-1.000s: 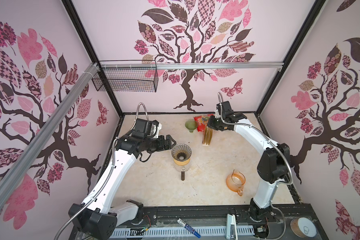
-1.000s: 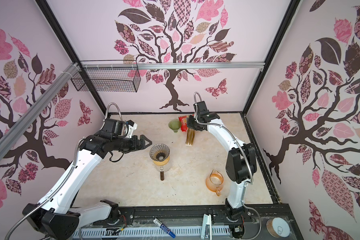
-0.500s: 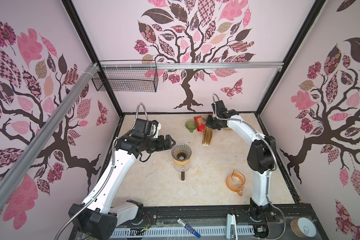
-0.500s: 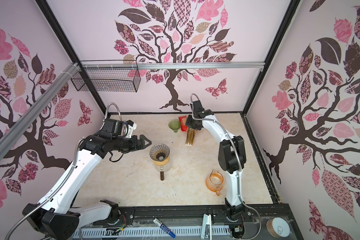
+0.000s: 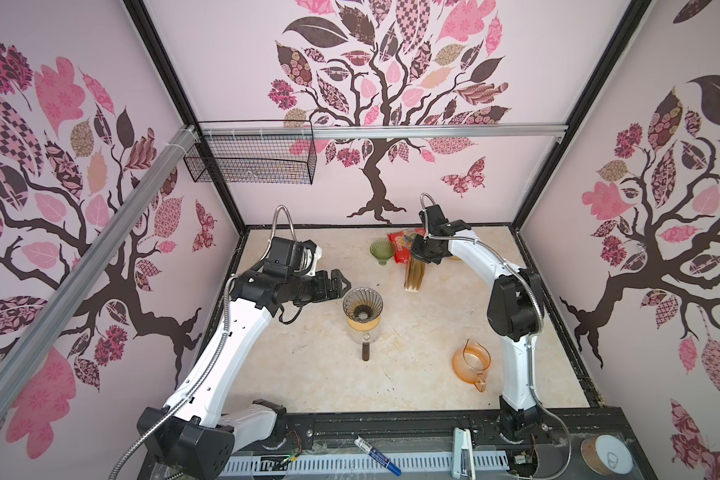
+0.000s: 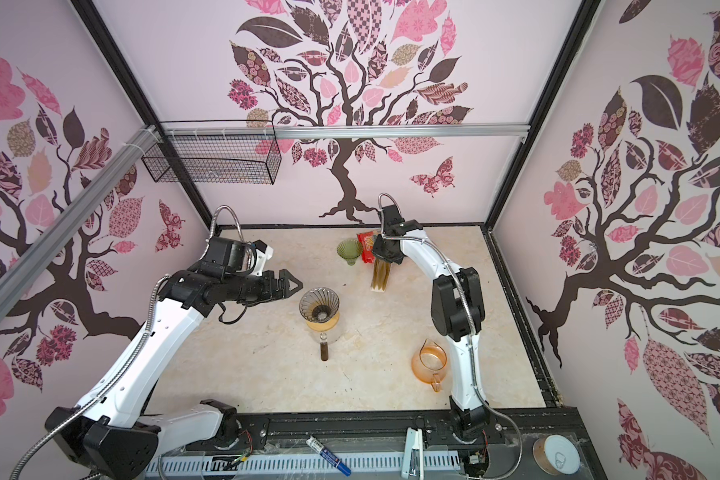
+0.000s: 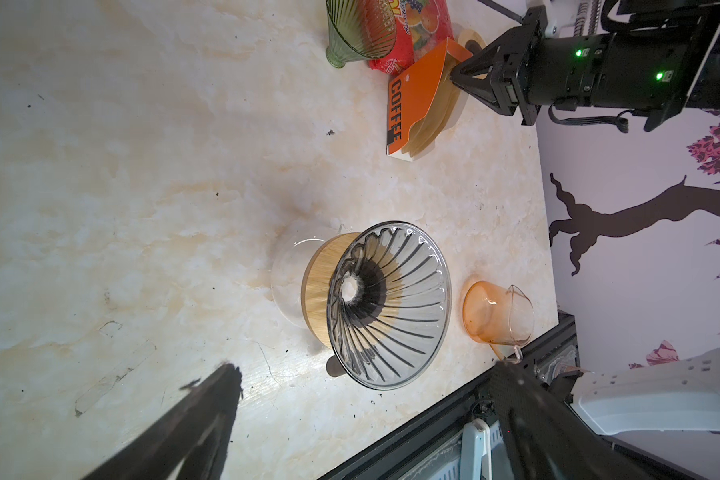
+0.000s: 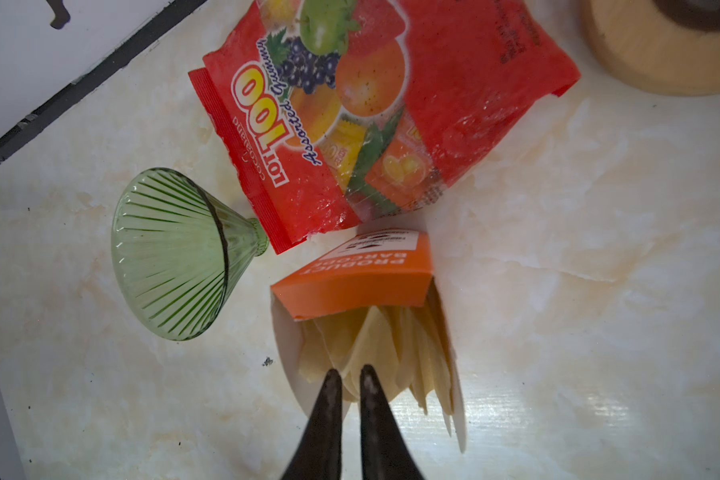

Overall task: Place the coffee filter in the dripper
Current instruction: 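Push the right gripper fingers into the box and close on a paper filter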

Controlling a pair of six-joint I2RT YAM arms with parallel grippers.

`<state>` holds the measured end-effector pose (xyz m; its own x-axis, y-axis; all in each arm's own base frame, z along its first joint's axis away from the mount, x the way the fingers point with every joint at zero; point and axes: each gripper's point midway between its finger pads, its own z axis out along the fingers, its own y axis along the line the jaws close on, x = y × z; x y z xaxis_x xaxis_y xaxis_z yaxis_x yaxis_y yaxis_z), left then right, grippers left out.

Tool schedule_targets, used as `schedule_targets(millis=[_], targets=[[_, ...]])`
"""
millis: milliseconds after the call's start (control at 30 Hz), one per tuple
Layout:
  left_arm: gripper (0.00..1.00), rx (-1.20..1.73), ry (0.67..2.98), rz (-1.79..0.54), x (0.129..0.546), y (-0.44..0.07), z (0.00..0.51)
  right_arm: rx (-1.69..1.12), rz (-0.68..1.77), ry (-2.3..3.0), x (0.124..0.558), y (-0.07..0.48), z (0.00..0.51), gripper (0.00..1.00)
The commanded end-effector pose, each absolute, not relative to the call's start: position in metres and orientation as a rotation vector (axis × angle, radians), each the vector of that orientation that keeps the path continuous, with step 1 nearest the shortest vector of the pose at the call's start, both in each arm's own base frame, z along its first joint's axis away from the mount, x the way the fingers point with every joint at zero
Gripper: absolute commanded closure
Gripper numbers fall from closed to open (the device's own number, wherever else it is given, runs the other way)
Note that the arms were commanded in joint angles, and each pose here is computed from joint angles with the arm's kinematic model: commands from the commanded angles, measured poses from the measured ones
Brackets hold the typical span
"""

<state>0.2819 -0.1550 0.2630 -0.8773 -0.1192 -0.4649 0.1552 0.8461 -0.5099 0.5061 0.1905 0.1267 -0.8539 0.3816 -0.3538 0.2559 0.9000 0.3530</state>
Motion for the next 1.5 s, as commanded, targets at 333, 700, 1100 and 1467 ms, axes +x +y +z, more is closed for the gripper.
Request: schedule_targets(millis=[333,700,1100,1467], targets=[[0.03,0.022,2.532,-0.736,0.279,-0.15,0.261,0.484,0.348,2.669,0.513,0.187,0.113,0.82],[0.03,0.021,2.533,-0.741,0.278,-0.15,0.26,0.489,0.34,2.696,0.506,0.186,0.101,0.81],[0.03,0.024,2.534,-0.747,0.277,-0.151,0.259,0.454,0.295,2.73,0.493,0.183,0.088,0.82],[0.03,0.02,2.53,-0.748,0.276,-0.15,0.261,0.417,0.28,2.711,0.494,0.184,0.095,0.93]])
